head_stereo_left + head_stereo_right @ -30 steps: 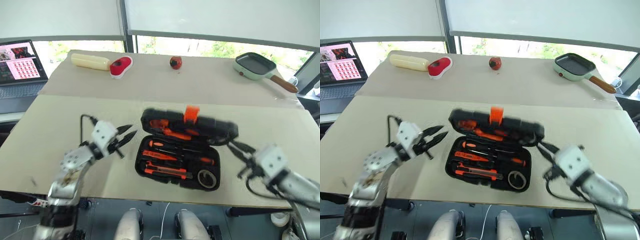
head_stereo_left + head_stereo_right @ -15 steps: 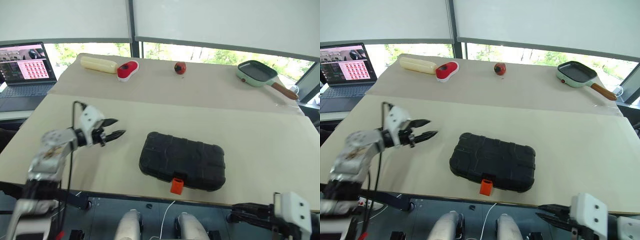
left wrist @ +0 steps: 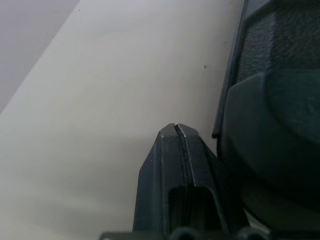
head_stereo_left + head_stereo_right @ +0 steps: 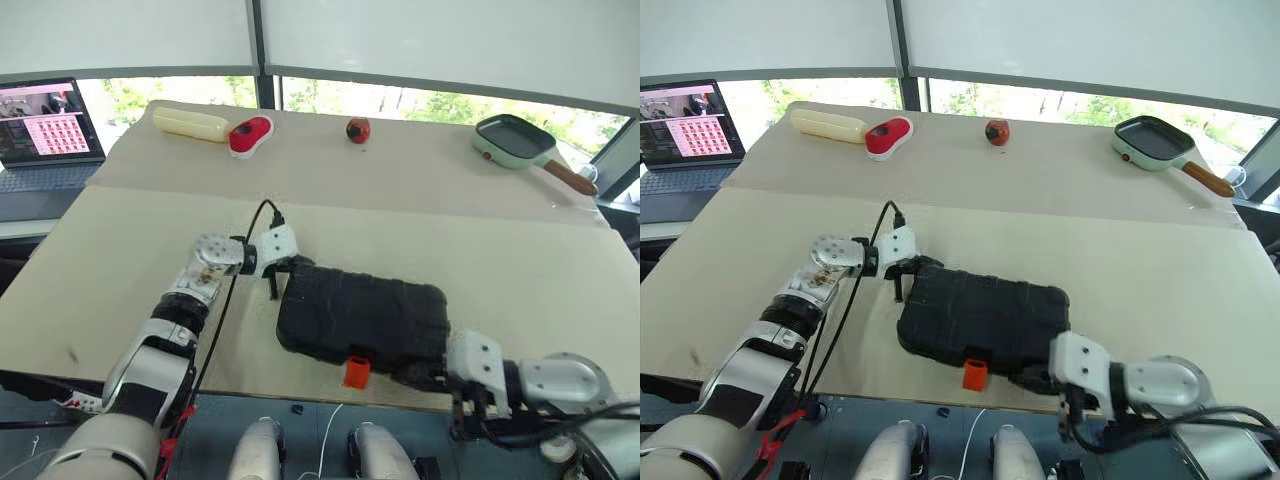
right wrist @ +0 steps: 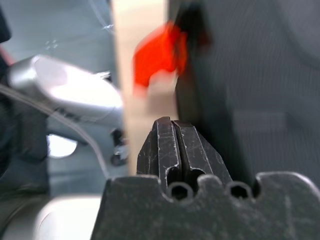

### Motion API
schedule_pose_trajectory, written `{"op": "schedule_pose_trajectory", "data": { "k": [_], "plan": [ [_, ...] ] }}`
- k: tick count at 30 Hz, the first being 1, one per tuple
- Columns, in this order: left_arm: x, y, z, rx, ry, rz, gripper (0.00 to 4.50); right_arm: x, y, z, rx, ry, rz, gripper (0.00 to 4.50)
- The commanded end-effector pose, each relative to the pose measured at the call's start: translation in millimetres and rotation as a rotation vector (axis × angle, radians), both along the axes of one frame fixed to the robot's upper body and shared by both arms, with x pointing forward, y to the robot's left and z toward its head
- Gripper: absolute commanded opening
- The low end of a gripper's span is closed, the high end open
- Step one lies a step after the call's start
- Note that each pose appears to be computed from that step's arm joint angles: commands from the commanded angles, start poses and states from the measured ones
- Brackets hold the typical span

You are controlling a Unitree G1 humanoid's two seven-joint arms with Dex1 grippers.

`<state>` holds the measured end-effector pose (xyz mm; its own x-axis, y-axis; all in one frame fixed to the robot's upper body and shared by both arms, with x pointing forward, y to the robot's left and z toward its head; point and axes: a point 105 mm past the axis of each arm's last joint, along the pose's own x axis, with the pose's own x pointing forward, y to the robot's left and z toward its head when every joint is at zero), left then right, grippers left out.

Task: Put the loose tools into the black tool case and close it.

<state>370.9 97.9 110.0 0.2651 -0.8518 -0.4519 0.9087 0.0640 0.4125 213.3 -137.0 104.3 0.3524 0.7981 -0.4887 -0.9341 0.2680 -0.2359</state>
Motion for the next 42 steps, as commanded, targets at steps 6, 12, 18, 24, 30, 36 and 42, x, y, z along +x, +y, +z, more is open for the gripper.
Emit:
{"op": "schedule_pose_trajectory", "data": {
  "k": [6, 12, 18, 24, 30, 36, 42],
  "plan": [
    [-43, -7, 25, -0.014, 0.082, -0.211, 0.03, 52, -40, 23, -0.01, -0.164, -0.311, 0.0],
    [-45, -19, 65, -0.1, 0.081, -0.228, 0.03, 35, -57, 32, -0.045, -0.102, -0.275, 0.0],
    [-56, -45, 62, -0.071, 0.068, -0.32, 0.03, 29, -56, 24, -0.083, -0.07, -0.237, 0.0],
    [-50, -58, 22, 0.079, 0.025, -0.336, 0.03, 36, -43, 11, -0.072, -0.053, -0.228, 0.0],
    [-50, -60, 13, 0.087, 0.007, -0.347, 0.03, 50, -32, -3, -0.059, -0.068, -0.24, 0.0],
    [-49, -61, 18, 0.071, -0.004, -0.348, 0.03, 50, -20, -13, -0.042, -0.054, -0.235, 0.0],
    [-50, -65, 22, 0.058, -0.012, -0.356, 0.03, 49, -16, -15, -0.016, -0.055, -0.244, 0.0]
  ]
}}
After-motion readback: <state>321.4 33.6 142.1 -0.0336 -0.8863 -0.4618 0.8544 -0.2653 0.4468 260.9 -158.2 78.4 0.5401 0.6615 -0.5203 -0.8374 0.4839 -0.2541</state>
